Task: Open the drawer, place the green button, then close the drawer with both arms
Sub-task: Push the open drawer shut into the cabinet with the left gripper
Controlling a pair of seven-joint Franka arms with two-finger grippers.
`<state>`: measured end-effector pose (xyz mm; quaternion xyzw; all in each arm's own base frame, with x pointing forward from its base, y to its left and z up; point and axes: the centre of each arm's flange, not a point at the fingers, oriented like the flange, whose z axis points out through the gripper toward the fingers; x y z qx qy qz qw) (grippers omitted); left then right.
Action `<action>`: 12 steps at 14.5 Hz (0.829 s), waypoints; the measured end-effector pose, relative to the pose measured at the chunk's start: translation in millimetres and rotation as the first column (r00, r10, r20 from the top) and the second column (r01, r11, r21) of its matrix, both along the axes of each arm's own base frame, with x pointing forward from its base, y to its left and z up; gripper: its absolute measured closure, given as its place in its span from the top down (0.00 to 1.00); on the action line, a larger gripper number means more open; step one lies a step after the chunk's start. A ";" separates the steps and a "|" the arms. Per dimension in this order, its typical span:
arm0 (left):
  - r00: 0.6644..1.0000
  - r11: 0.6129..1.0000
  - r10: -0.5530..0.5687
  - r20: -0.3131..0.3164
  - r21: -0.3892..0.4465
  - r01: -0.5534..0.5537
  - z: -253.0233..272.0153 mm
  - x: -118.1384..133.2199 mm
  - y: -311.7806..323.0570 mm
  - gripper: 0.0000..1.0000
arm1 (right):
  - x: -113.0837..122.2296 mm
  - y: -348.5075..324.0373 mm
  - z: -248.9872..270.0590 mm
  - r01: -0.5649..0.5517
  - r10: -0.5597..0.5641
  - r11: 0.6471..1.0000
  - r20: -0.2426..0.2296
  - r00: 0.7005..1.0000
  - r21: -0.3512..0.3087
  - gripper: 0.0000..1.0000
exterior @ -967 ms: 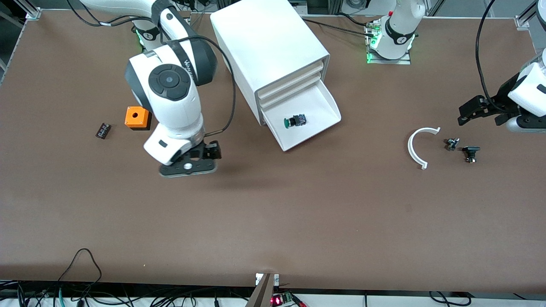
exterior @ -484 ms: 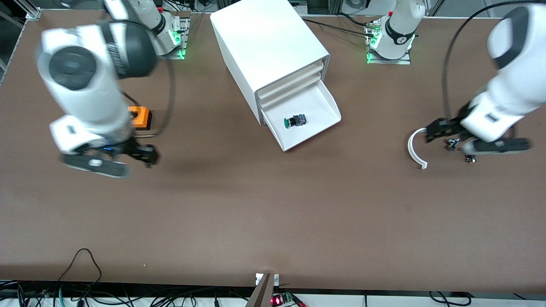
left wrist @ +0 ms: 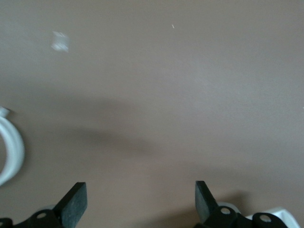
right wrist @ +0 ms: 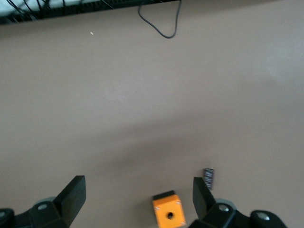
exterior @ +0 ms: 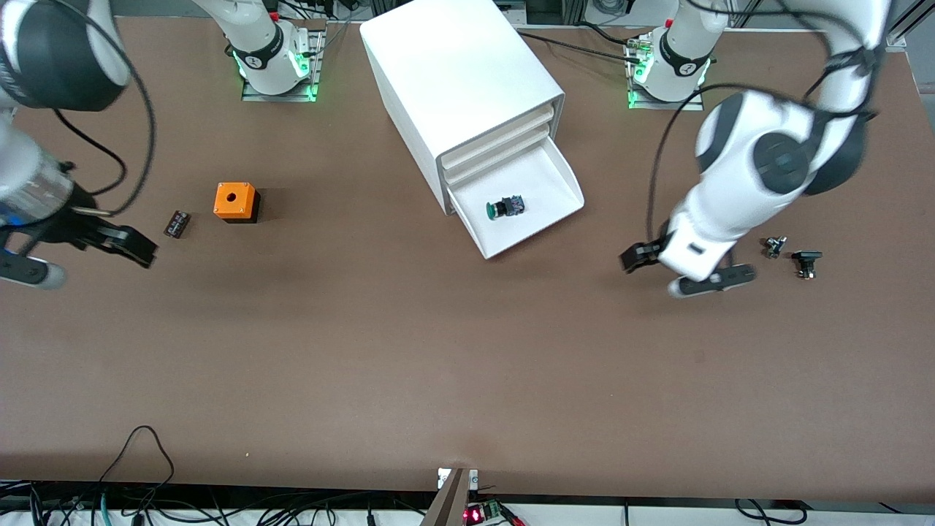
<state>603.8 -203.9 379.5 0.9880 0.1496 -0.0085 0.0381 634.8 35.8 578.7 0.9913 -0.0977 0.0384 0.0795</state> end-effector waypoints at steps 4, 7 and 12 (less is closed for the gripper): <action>0.996 0.996 0.087 -0.029 -0.020 -0.088 -83.0 -7.7 -62.0 1.00 | -31.7 -53.2 -3.0 -0.085 0.089 0.995 -0.075 0.993 0.048 1.00; 0.995 0.996 0.088 -0.048 -0.022 -0.089 -123.0 -15.9 -83.6 1.00 | -54.4 -53.7 -1.6 -0.095 0.100 0.994 -0.092 0.991 0.052 1.00; 0.997 1.000 0.011 -0.075 -0.011 -0.012 -161.9 -57.0 -122.4 1.00 | -79.7 -52.4 -1.3 -0.112 0.117 0.992 -0.101 0.988 0.055 1.00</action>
